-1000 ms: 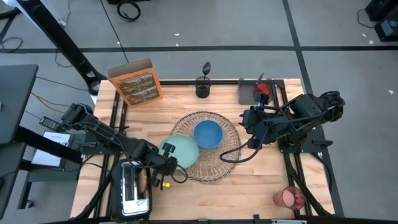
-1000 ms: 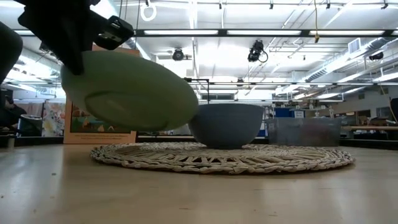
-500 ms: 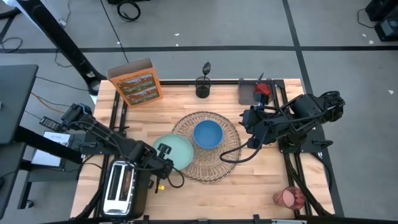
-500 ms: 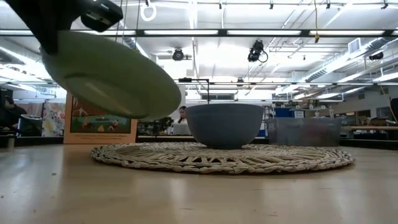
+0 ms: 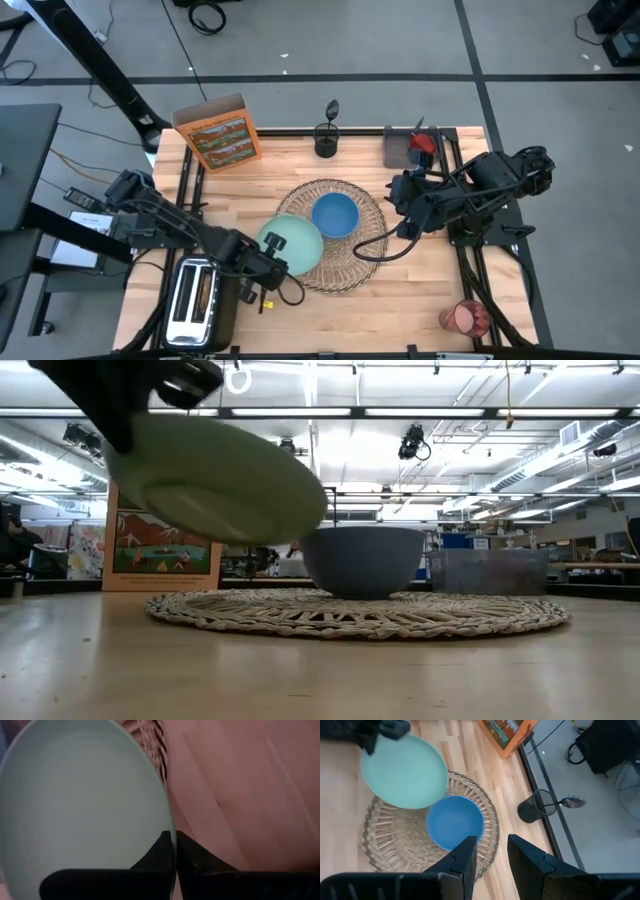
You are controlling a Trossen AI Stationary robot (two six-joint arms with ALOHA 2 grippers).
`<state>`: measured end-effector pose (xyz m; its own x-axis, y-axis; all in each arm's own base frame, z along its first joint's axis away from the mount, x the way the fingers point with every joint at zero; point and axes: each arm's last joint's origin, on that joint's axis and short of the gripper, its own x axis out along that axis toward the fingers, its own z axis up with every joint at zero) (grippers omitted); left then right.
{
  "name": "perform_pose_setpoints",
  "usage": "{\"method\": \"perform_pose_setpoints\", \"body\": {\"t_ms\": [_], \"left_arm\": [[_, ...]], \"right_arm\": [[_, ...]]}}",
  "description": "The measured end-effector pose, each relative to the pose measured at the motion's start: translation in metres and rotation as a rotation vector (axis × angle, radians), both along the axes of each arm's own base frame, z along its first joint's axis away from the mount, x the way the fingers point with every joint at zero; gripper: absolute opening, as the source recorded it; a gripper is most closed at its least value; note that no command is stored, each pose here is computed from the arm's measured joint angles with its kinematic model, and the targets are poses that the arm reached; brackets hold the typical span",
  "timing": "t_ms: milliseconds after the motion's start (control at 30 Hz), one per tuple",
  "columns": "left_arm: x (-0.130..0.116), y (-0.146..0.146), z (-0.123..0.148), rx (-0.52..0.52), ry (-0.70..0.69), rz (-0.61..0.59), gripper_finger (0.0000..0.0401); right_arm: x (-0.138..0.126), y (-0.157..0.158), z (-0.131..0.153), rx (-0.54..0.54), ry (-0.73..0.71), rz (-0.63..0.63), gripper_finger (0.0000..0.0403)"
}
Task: Arrange a breakfast setting
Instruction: Put the light green plate on the brown table mat
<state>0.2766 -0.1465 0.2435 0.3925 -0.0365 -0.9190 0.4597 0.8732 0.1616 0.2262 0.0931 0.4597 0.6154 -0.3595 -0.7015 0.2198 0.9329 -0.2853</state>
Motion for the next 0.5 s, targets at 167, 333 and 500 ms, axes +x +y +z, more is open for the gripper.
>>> {"method": "perform_pose_setpoints", "body": {"t_ms": [167,333,500], "left_arm": [[0.018,-0.002,-0.023,0.03,-0.001,-0.051,0.0015],[0.025,-0.001,-0.034,0.051,0.021,-0.064,0.0015],[0.033,0.003,-0.039,0.056,0.005,-0.088,0.0015]], "right_arm": [[-0.001,0.008,-0.005,0.046,0.017,0.013,0.0117],[-0.002,0.02,-0.018,0.083,0.056,0.021,0.0117],[0.001,0.031,-0.038,0.103,0.106,0.018,0.0117]]}}
